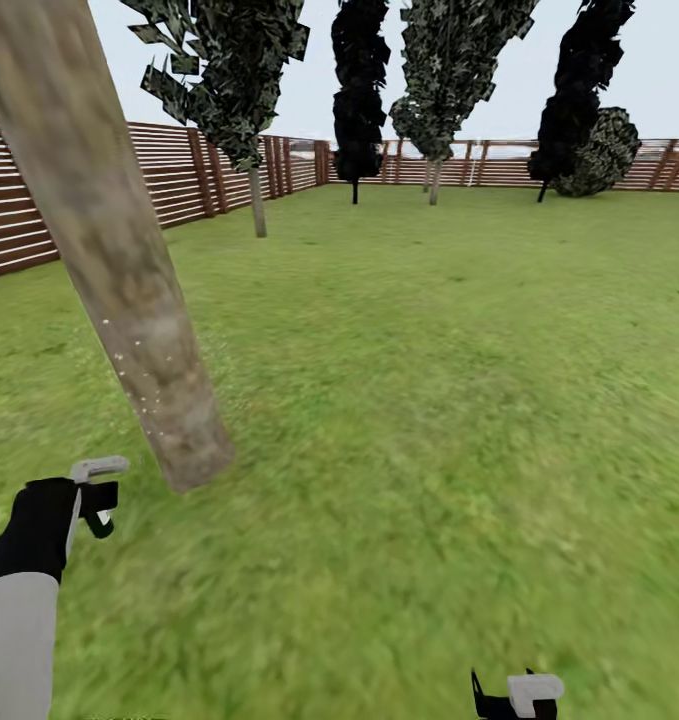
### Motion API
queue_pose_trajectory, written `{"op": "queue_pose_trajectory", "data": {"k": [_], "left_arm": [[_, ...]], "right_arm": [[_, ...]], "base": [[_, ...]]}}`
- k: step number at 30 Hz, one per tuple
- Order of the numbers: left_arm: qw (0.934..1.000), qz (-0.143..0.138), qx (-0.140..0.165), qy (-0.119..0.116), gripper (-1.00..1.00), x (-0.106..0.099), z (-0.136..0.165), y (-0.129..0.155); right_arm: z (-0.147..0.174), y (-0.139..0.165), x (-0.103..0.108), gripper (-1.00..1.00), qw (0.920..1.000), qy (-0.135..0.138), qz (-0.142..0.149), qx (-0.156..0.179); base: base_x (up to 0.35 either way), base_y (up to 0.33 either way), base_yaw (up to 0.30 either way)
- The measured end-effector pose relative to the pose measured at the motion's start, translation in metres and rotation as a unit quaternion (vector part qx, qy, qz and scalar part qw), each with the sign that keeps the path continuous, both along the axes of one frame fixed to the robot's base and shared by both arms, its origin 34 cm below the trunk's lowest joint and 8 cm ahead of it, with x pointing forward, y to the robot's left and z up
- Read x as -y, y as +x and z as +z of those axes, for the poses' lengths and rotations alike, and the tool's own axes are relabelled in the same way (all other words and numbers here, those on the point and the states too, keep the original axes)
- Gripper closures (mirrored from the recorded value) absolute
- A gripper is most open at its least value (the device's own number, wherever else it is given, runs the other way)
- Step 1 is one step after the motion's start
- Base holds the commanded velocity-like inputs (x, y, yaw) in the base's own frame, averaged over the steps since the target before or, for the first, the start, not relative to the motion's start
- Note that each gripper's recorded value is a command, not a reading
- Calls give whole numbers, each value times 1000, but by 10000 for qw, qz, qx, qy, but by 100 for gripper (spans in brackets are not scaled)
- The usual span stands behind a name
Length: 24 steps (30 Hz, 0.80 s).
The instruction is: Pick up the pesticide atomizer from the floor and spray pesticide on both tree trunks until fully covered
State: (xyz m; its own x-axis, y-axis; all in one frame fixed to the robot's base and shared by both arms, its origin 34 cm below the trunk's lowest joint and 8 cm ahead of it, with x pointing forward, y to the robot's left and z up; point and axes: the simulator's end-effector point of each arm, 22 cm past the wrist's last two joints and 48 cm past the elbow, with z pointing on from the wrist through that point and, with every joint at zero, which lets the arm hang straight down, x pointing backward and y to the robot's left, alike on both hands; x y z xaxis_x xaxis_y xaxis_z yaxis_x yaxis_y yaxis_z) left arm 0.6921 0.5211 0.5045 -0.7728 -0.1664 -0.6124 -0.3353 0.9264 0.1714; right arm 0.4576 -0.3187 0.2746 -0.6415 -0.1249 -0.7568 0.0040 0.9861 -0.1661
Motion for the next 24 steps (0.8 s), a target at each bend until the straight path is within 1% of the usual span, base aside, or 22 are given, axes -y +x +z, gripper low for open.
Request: {"op": "queue_pose_trajectory", "data": {"k": [2, 3, 4, 5, 7, 8, 9, 11, 13, 15, 17, 19, 20, 22, 24], "left_arm": [[10000, 2, 42, -56, 100, 3, -1, 1], [9999, -20, 49, -112, 100, 9, -3, 3], [9997, -69, 54, -218, 100, 23, -8, 6], [9996, -108, 52, -271, 100, 33, -10, 8], [9996, -116, 36, -241, 100, 32, -11, 7], [9997, -92, 33, -202, 100, 28, -9, 6], [9999, -53, 36, -126, 100, 18, -6, 4], [10000, -14, 38, -72, 100, 9, -3, 2], [10000, 23, 31, -43, 100, 9, -3, 2], [9999, 126, 1, 70, 100, 6, -4, 1], [9999, 126, -6, 47, 100, 12, -6, 1], [10000, 91, -5, -26, 100, 22, -9, 3], [10000, 89, -12, -18, 100, 23, -10, 3], [9999, 117, -12, -4, 100, 19, -9, 2], [9999, 157, -6, 44, 100, 11, -6, 0]], "right_arm": [[0, 0, 0, -100, 10000, 0, -2, 0], [0, 0, 0, -100, 10000, 0, -2, 0], [0, 0, 0, -100, 10000, -1, -2, -1], [0, 0, 0, -100, 10000, -1, 0, -1], [0, 0, 0, -100, 10000, 1, 1, -1], [0, 0, 0, -100, 10000, 0, 1, 0], [0, 0, 0, -100, 10000, 0, 1, 0], [0, 0, 0, -100, 10000, 0, 0, 0], [0, 0, 0, -100, 10000, 0, -2, 0], [0, 0, 0, -100, 10000, 1, -3, 0], [0, 0, 0, -100, 10000, 0, -2, 0], [0, 0, 0, -100, 10000, 0, -1, 0], [0, 0, 0, -100, 10000, 0, -2, 0], [0, 0, 0, -100, 10000, 1, 5, -1], [0, 0, 0, -100, 10000, 3, 10, -2]], "base": [[119, -250, 101], [118, -251, 19], [118, -251, 5], [118, -251, 2], [118, -251, 1], [118, -251, 0], [118, -251, 0], [118, -251, 68], [118, -251, 238], [118, -251, 272], [118, -251, 277], [118, -251, 278], [118, -251, 278], [118, -251, 278], [118, -251, 278]]}}
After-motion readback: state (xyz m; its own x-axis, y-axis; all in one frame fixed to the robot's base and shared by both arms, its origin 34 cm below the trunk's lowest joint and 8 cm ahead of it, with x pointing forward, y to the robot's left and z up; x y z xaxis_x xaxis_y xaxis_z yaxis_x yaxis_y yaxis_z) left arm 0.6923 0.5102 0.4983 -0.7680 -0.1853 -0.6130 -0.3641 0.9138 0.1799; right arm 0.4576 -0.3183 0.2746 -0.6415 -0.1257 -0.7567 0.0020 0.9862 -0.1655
